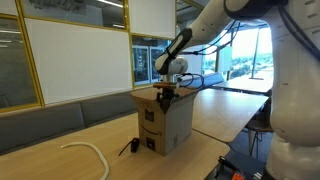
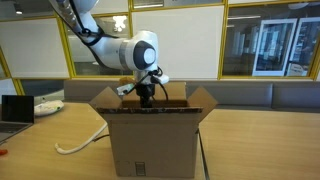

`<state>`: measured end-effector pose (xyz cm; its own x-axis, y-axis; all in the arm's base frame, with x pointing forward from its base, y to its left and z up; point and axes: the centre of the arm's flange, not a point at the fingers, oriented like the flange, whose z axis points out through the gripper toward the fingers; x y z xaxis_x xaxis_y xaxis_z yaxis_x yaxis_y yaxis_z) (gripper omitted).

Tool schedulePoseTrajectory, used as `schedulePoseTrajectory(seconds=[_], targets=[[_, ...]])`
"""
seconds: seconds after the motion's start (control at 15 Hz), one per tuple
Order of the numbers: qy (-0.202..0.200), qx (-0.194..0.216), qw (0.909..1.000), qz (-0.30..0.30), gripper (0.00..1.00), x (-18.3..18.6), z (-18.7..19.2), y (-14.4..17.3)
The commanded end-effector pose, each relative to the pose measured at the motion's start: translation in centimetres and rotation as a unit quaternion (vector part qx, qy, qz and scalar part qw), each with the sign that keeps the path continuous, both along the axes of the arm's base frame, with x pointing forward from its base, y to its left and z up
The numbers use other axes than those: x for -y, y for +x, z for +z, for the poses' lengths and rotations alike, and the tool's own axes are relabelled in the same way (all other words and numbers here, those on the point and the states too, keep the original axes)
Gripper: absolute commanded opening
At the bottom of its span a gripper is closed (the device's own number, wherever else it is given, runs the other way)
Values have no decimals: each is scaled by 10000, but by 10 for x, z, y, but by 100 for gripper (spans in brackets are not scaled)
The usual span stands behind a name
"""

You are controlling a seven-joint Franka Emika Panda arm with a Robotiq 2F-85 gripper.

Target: Pick up the toy, measuring tapes and the white rope from the table and put them in the box.

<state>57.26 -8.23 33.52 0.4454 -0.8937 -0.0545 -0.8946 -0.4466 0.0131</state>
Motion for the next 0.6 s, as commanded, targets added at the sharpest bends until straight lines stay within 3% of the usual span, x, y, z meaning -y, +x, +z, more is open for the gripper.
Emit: schedulePoseTrajectory(seconds=[0.0, 0.27, 0.53], targets=[[-109, 169, 9998, 57, 100, -2, 34, 1], [-626, 532, 9963, 252, 100, -23, 107, -23], [-1351, 981, 9847, 498, 100, -64, 184, -50]])
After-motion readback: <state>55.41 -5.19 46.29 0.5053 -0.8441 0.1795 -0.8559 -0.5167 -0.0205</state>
